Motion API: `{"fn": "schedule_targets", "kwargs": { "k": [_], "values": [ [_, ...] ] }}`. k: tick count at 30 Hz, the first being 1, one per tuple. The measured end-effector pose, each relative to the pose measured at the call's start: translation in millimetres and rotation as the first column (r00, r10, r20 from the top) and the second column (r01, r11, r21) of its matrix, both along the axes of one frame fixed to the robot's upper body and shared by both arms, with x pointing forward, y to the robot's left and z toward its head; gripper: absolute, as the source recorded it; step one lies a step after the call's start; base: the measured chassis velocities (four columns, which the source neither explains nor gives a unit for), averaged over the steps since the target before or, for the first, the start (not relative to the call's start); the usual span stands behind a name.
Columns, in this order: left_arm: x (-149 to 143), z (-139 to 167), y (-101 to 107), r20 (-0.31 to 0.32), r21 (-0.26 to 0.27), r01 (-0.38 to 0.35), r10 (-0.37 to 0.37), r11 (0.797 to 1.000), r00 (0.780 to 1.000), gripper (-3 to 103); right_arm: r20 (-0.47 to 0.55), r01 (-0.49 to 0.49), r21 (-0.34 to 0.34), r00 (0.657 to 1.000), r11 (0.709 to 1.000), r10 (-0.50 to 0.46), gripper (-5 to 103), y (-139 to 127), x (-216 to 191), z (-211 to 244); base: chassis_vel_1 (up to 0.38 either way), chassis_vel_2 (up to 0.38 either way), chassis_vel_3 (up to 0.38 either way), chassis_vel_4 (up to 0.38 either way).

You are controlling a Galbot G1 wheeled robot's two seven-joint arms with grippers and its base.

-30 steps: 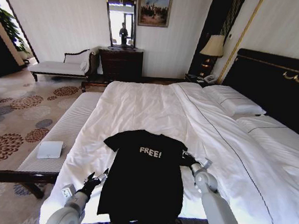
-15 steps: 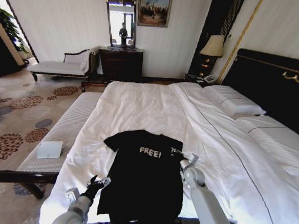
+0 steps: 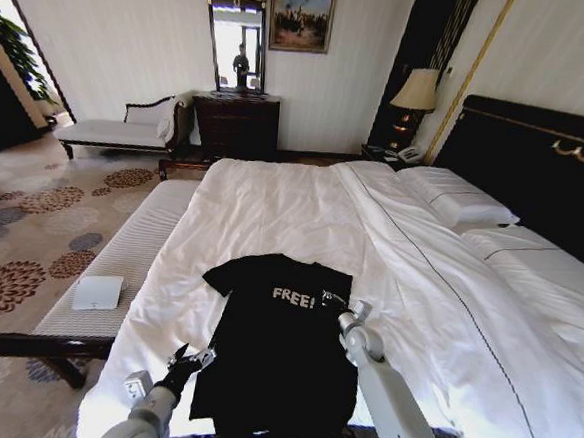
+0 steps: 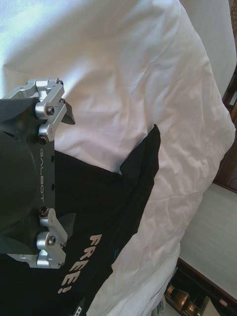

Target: Fold the clothes on the bed.

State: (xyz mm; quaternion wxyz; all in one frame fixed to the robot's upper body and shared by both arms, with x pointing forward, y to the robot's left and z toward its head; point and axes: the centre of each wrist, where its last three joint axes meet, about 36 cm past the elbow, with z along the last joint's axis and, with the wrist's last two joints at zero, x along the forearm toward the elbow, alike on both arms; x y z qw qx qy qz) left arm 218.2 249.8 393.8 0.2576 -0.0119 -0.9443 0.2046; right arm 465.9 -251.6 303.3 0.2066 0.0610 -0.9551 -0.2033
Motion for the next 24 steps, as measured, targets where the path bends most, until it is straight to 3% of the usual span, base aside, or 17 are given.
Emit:
{"fn": "schedule_targets", "kwargs": {
  "k": [3, 6, 11, 17, 19, 21, 22, 24],
  "values": [
    [-0.3, 0.5, -0.6, 0.001, -0.001, -0.002, 0.002, 1.0, 1.0, 100, -0.006, 0.003, 0.0, 1.0, 1.0, -0.003, 8, 1.9, 1.6, -1.7, 0.0, 0.0, 0.0, 0.0],
    [-0.2, 2.3, -0.2, 0.005, 0.0, -0.005, 0.005, 1.0, 1.0, 100, -0.01, -0.002, 0.003, 1.0, 1.0, 0.002, 24, 6.5, 2.3, -2.9, 0.0, 0.0, 0.0, 0.0],
    [0.2, 3.3, 1.2, 0.008, 0.003, -0.009, 0.008, 1.0, 1.0, 100, -0.009, -0.013, 0.008, 1.0, 1.0, 0.013, 35, 12.7, 0.5, -1.9, 0.0, 0.0, 0.0, 0.0],
    [1.6, 4.6, 2.6, 0.013, 0.002, -0.014, 0.014, 1.0, 1.0, 100, 0.028, -0.053, 0.046, 0.998, 0.997, 0.052, 62, 24.4, -21.0, 19.8, 0.0, 0.0, 0.0, 0.0],
    [2.8, 4.1, 2.1, 0.014, -0.003, -0.017, 0.017, 1.0, 1.0, 100, 0.07, -0.002, 0.098, 0.998, 0.995, -0.005, 73, 6.4, -31.5, 42.8, 0.0, 0.0, 0.0, 0.0],
    [3.1, 3.4, 1.9, 0.013, -0.004, -0.017, 0.017, 1.0, 1.0, 100, 0.083, 0.019, 0.103, 0.996, 0.994, -0.027, 73, -2.0, -34.7, 48.8, 0.0, 0.0, 0.0, 0.0],
    [3.3, 3.0, 1.7, 0.013, -0.005, -0.017, 0.017, 1.0, 1.0, 100, 0.09, 0.029, 0.102, 0.995, 0.994, -0.038, 79, -6.5, -36.3, 51.3, 0.0, 0.0, 0.0, 0.0],
    [4.3, 0.4, -0.3, 0.008, -0.01, -0.013, 0.013, 1.0, 1.0, 100, 0.12, 0.11, 0.041, 0.986, 0.993, -0.115, 89, -41.4, -49.4, 53.0, 0.0, 0.0, 0.0, 0.0]
  ]
}}
